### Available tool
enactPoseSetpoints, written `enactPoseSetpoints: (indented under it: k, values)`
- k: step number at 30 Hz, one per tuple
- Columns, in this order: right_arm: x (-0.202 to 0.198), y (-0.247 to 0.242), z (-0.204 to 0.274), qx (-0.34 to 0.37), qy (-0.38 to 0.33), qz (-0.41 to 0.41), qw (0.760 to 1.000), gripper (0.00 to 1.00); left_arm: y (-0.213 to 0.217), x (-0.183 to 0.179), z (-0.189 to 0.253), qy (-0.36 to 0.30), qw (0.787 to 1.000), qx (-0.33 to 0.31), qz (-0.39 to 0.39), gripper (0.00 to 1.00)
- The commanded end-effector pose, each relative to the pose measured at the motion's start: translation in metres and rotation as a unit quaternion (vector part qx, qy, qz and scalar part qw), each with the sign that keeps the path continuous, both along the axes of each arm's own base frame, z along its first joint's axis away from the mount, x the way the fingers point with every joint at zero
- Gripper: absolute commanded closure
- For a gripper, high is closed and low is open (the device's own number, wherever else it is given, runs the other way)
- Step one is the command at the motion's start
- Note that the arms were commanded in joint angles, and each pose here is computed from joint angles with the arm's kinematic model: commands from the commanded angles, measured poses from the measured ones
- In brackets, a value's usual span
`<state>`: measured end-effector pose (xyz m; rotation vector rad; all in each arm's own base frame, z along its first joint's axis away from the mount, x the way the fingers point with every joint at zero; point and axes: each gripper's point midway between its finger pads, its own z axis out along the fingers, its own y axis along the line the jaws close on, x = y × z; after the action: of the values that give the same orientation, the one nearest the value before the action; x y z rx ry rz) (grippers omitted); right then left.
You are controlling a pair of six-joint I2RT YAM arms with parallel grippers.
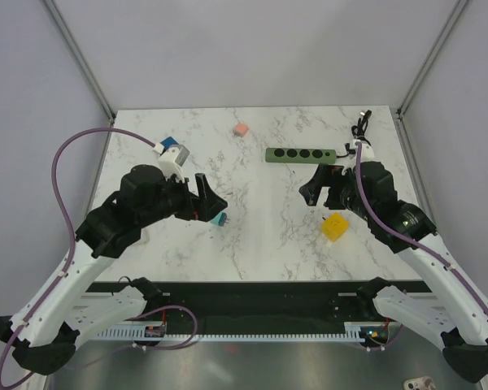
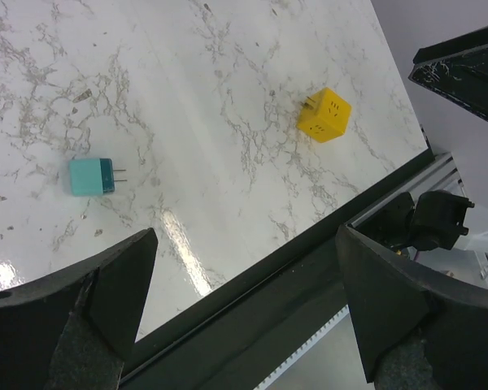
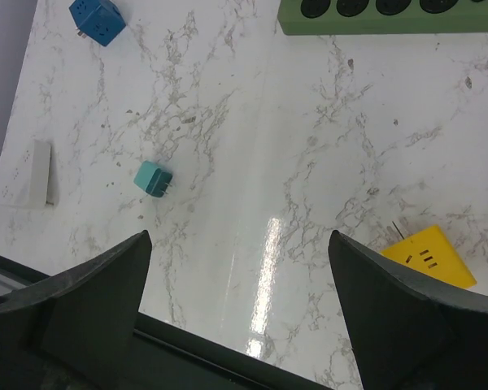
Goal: Insert the plug
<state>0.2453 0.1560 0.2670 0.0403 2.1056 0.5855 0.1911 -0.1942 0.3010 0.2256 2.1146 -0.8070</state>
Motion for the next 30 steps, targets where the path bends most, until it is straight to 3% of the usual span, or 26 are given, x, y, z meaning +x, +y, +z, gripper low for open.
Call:
enactPoseSetpoints:
  k: [1, 11, 18, 23, 27, 30]
  values:
    - [0.001, 0.002, 0.003, 0.006, -0.002, -0.003, 1.0, 0.02, 0.001, 0.003, 0.013, -0.011, 1.0, -0.013, 0.012, 0.02]
    - [-0.011, 0.002, -0.018, -0.003, 0.021, 0.018, 1.0, 0.02, -0.014, 0.021, -0.013, 0.023, 0.999, 0.03, -0.002, 0.04]
    - [-0.019, 0.001, -0.035, -0.009, 0.037, 0.028, 0.999, 0.02, -0.026, 0.035, -0.066, 0.086, 0.992, 0.087, -0.012, 0.06]
    - [-0.02, -0.001, -0.045, -0.009, 0.042, 0.023, 0.999, 0.02, -0.025, 0.052, -0.096, 0.135, 0.983, 0.118, 0.04, 0.11]
    - [-0.021, 0.002, -0.049, -0.009, 0.045, 0.031, 0.998, 0.02, -0.019, 0.064, -0.132, 0.233, 0.965, 0.089, 0.086, 0.15]
    - [-0.021, 0.002, -0.052, -0.009, 0.045, 0.031, 0.998, 0.02, 0.002, 0.077, -0.154, 0.23, 0.954, 0.132, 0.137, 0.19]
